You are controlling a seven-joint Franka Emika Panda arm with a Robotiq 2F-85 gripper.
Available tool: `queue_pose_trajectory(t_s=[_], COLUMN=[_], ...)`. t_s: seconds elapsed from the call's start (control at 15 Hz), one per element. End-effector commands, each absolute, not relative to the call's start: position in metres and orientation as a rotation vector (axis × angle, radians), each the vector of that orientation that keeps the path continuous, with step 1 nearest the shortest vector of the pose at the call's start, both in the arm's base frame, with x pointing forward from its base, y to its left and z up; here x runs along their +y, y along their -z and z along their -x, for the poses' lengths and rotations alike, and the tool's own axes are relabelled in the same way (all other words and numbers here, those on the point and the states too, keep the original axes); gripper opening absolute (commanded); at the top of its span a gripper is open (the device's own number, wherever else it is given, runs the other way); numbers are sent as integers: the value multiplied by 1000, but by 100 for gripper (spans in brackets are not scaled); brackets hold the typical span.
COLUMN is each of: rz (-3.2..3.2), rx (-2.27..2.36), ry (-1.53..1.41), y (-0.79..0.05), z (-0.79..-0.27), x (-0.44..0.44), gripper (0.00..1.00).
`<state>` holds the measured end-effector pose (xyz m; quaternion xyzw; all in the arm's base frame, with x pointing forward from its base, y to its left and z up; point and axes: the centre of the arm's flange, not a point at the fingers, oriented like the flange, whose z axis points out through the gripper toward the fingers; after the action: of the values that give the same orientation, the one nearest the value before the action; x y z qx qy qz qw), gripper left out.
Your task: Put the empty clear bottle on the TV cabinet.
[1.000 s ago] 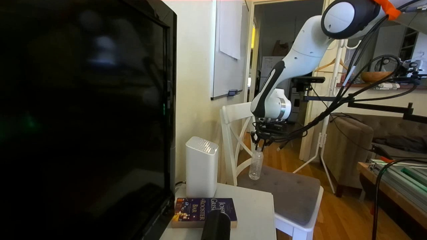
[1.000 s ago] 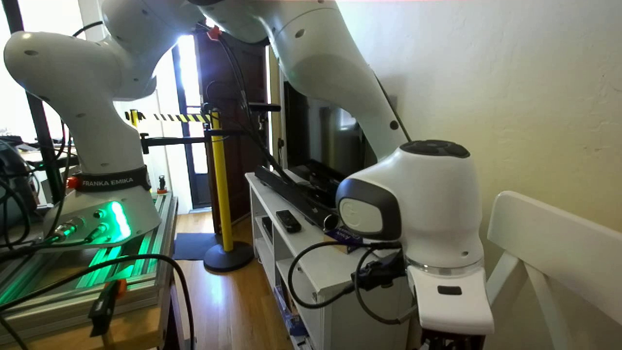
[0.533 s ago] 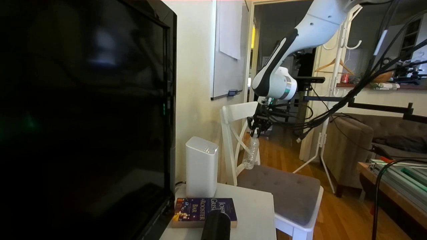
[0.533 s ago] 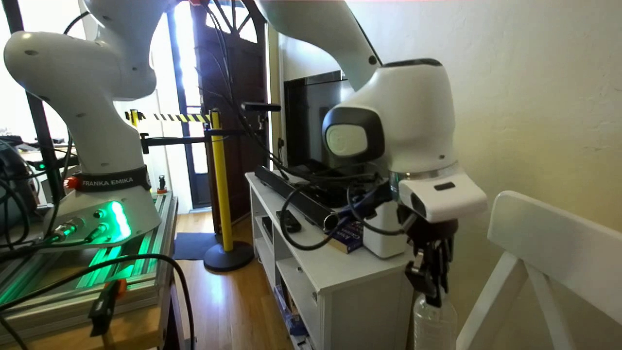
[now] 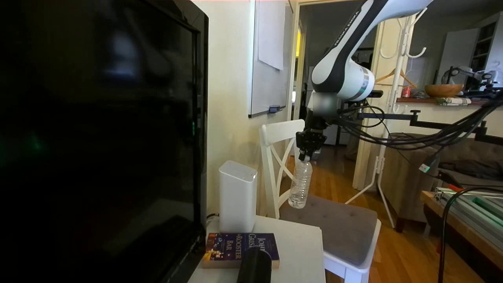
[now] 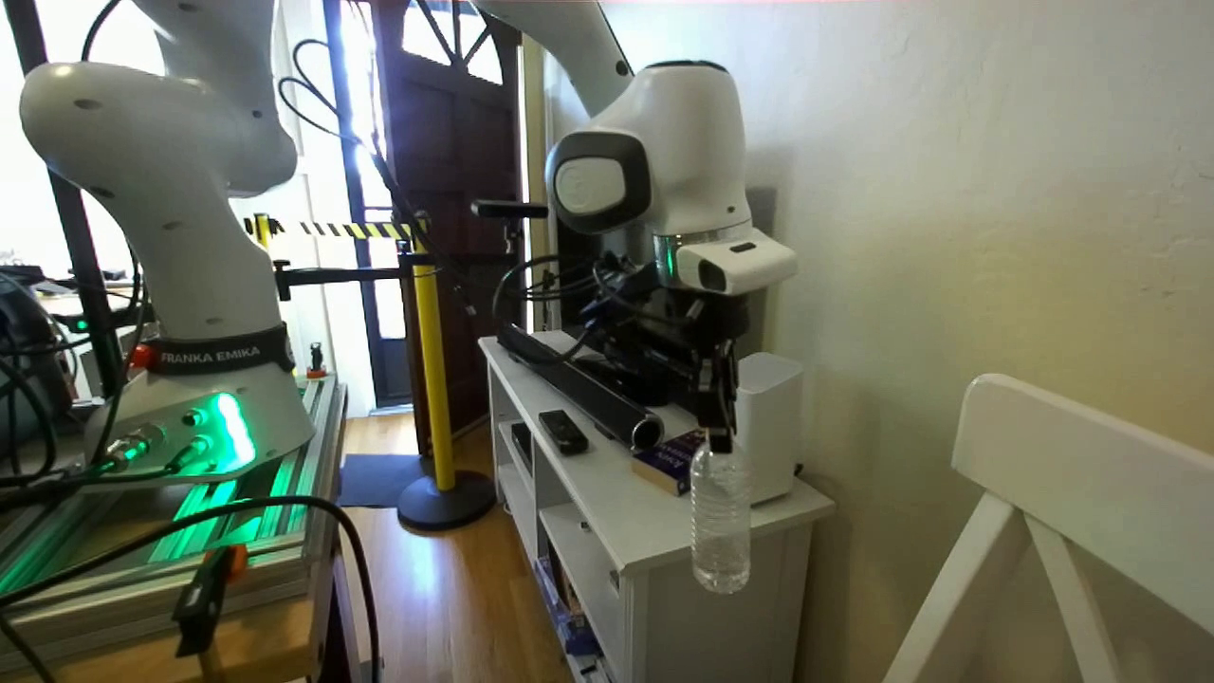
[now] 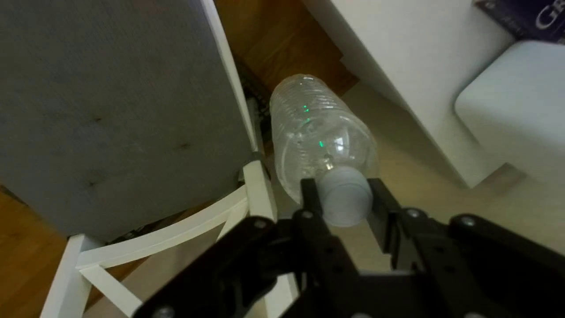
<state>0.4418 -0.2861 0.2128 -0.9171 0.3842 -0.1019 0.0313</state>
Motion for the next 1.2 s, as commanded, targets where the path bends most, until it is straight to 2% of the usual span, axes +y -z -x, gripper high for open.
queue_pose_trajectory(t_s=[0.0,0.27,0.33,0.73,1.13], rz=[2830,2833,2833,2902,2971], rx=[1166,1163,1163,938,707], ry=[311,307,307,409,390], y=[-216,-220,-220,-253,-260], z=[-439,-432,-431,-480,-512], x=[-278,-275,-275,-231,-185], gripper=[31,31,8,8,8])
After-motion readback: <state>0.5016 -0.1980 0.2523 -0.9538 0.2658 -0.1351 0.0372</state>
